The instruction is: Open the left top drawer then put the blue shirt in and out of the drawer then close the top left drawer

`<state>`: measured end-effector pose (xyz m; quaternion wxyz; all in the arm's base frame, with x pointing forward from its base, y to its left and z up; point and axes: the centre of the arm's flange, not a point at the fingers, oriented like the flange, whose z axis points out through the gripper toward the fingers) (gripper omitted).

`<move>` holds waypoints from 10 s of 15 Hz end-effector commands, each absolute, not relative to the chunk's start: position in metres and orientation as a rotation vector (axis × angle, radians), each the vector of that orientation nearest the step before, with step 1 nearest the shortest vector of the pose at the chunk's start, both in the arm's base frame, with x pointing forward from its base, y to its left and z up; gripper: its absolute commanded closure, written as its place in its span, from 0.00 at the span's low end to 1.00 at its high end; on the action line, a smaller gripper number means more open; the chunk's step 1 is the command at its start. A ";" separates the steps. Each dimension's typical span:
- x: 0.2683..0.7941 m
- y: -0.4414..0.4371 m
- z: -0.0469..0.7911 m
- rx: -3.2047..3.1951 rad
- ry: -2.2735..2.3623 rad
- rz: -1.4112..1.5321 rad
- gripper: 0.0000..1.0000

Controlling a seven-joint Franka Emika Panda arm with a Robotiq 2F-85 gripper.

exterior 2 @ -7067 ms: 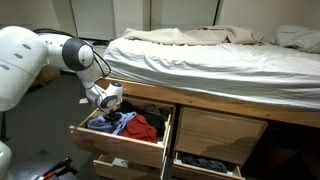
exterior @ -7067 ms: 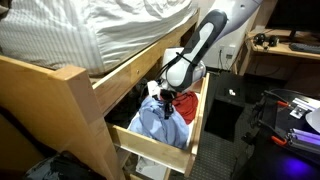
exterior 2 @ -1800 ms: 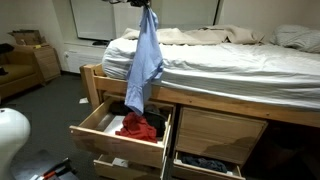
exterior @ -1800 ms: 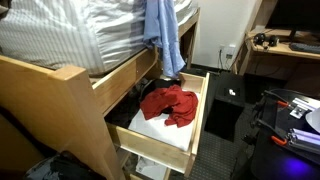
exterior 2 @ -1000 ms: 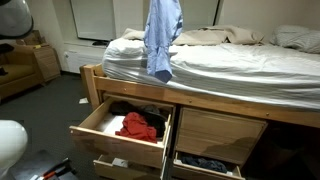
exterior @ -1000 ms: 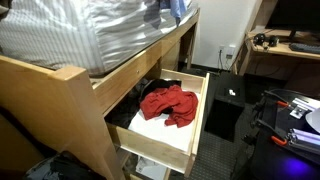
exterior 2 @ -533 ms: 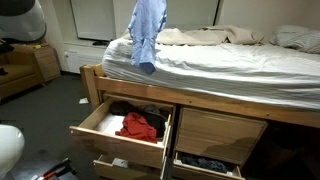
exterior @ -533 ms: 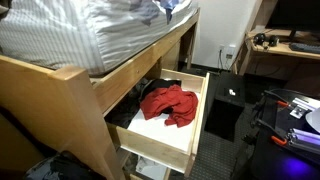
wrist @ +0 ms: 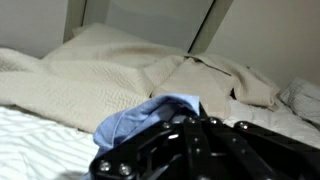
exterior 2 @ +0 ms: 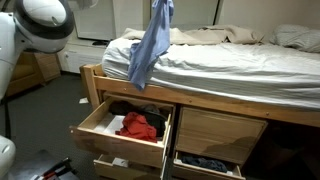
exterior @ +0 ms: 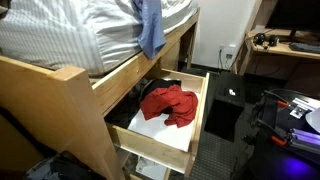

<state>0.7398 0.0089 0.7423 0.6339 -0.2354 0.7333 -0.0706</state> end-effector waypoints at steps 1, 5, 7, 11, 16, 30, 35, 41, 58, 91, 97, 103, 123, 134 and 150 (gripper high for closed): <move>0.780 0.021 0.663 -0.639 1.756 -0.199 1.00; 0.810 0.029 0.592 -0.683 1.853 -0.179 1.00; 0.813 0.028 0.577 -0.681 1.871 -0.182 1.00; 0.810 0.031 0.572 -0.669 1.877 -0.198 0.98; 0.799 0.042 0.616 -0.649 1.958 -0.209 0.39; 0.683 0.082 0.780 -0.465 2.211 -0.092 0.00; 0.684 0.052 0.732 -0.375 2.393 -0.199 0.00; 0.647 -0.009 0.712 -0.141 2.667 -0.338 0.00; 0.633 -0.027 0.520 -0.213 3.300 -0.303 0.00; 0.520 -0.041 0.402 -0.405 3.545 -0.299 0.00; 0.531 -0.048 0.392 -0.441 3.598 -0.293 0.00; 0.491 -0.065 0.268 -0.562 3.886 0.018 0.00; 0.473 -0.078 0.146 0.083 3.544 -0.014 0.00; 0.478 -0.075 0.069 0.510 3.283 0.074 0.00; 0.499 -0.013 0.053 0.648 2.939 -0.068 0.00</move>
